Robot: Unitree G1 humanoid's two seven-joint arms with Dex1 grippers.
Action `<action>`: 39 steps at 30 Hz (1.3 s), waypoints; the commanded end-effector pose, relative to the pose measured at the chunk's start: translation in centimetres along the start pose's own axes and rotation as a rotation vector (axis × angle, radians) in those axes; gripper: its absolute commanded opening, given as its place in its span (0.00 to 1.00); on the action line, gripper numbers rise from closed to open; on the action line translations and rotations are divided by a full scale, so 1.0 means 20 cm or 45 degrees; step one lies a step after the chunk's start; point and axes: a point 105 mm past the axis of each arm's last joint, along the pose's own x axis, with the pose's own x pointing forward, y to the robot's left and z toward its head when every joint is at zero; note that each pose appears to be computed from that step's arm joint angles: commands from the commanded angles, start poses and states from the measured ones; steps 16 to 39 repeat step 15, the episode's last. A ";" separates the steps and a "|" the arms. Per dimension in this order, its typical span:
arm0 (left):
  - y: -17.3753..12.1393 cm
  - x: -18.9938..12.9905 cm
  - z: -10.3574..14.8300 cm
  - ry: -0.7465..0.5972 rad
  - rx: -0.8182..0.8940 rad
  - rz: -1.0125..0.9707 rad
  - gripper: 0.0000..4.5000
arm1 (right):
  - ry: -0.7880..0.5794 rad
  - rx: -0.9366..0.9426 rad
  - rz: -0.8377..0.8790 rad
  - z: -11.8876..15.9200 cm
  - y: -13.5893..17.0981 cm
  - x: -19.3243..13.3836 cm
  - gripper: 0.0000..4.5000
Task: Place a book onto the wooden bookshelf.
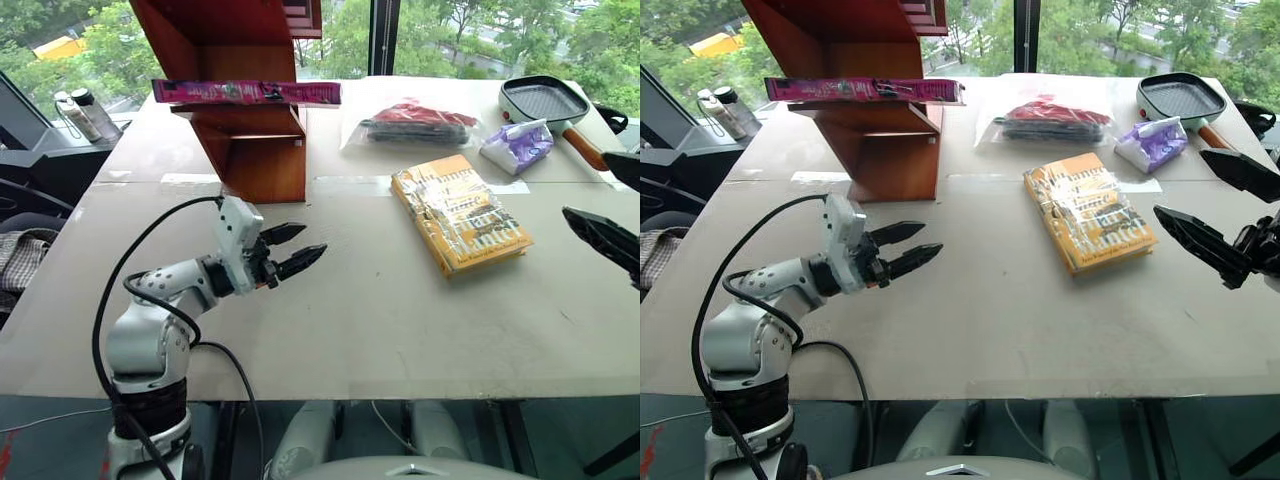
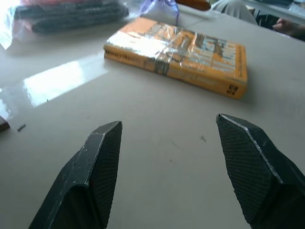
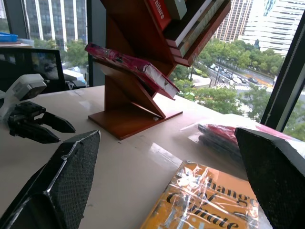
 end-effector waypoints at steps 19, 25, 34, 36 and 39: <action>-0.03 -0.28 -0.25 0.130 -0.107 0.063 0.72 | 0.759 0.004 -0.230 -0.45 0.01 -0.39 1.00; -0.03 -0.28 -0.25 0.130 -0.107 0.063 0.72 | 0.759 0.004 -0.230 -0.45 0.01 -0.39 1.00; -0.03 -0.28 -0.25 0.130 -0.107 0.063 0.72 | 0.759 0.004 -0.230 -0.45 0.01 -0.39 1.00; -0.03 -0.28 -0.25 0.130 -0.107 0.063 0.72 | 0.759 0.004 -0.230 -0.45 0.01 -0.39 1.00; -0.03 -0.28 -0.25 0.130 -0.107 0.063 0.72 | 0.759 0.004 -0.230 -0.45 0.01 -0.39 1.00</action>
